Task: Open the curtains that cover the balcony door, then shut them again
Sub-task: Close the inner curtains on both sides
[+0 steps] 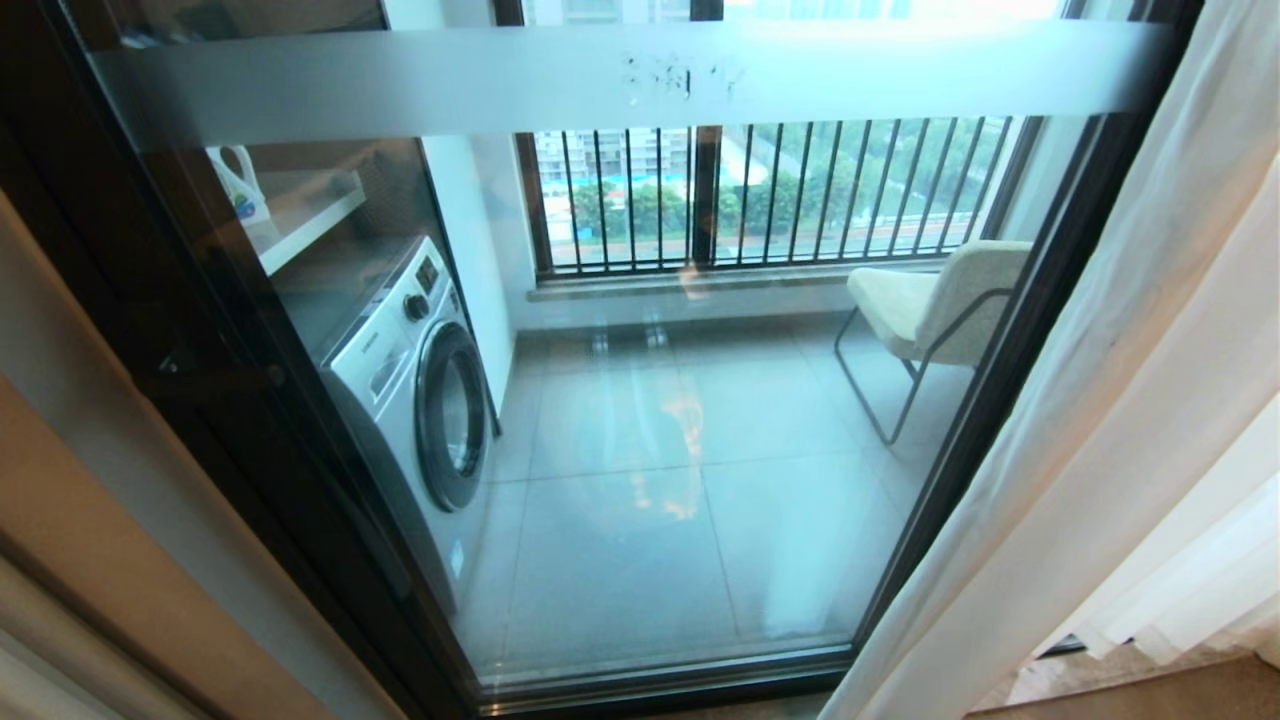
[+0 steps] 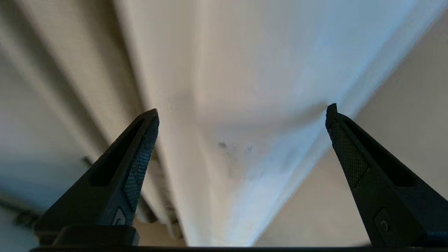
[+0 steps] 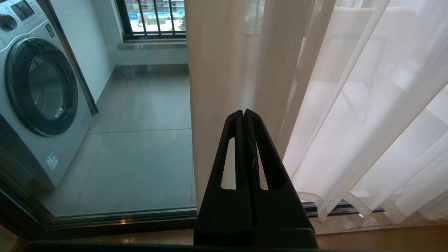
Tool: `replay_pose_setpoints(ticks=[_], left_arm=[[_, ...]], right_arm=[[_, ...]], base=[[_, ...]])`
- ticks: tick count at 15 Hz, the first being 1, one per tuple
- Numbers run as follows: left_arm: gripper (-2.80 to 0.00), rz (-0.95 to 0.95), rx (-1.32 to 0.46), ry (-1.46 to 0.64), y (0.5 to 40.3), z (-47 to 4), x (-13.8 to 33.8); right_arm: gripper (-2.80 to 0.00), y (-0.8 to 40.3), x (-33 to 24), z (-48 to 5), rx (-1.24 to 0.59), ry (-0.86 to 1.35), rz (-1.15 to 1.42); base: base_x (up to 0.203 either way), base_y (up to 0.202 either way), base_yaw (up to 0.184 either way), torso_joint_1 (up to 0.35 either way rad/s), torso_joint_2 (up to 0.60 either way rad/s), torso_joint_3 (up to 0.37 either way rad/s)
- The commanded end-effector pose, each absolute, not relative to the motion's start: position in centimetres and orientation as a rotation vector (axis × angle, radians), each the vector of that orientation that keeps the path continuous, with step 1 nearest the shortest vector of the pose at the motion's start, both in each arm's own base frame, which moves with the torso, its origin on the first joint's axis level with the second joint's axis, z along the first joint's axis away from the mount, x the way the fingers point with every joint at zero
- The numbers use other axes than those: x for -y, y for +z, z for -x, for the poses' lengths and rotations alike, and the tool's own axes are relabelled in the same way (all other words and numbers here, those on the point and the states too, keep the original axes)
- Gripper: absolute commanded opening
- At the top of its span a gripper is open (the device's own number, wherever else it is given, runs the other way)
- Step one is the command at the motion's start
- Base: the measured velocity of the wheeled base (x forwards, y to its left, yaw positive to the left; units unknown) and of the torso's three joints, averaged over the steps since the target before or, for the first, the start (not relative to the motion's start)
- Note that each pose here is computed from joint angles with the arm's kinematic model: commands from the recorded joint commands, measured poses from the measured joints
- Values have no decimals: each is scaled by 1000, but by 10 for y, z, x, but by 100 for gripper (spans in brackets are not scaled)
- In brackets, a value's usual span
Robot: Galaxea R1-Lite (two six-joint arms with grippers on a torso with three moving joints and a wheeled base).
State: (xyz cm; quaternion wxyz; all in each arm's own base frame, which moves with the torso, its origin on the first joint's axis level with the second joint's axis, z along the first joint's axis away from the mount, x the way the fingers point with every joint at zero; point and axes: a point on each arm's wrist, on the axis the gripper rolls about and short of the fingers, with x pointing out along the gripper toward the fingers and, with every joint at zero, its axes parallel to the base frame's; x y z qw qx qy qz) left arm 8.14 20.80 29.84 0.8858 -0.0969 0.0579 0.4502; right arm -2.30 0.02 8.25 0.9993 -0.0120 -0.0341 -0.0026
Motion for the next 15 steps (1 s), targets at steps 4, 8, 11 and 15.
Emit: replay_pose_setpoints(ticks=[4, 8, 11, 15], left_arm=[[0, 237, -138, 778, 291, -91, -215], [0, 243, -147, 767, 289, -98, -229], [0, 235, -137, 775, 294, -102, -240], [0, 236, -138, 768, 294, -105, -245]], right_arm=[[-280, 83, 0, 23, 67, -5, 25], [-280, 83, 0, 23, 67, -4, 25], [-280, 83, 0, 23, 69, -5, 25], [-280, 83, 0, 23, 67, -4, 25]], base=[[0, 0, 0, 0, 0, 0], [0, 0, 0, 0, 0, 0], [0, 0, 0, 0, 0, 0], [0, 0, 0, 0, 0, 0]])
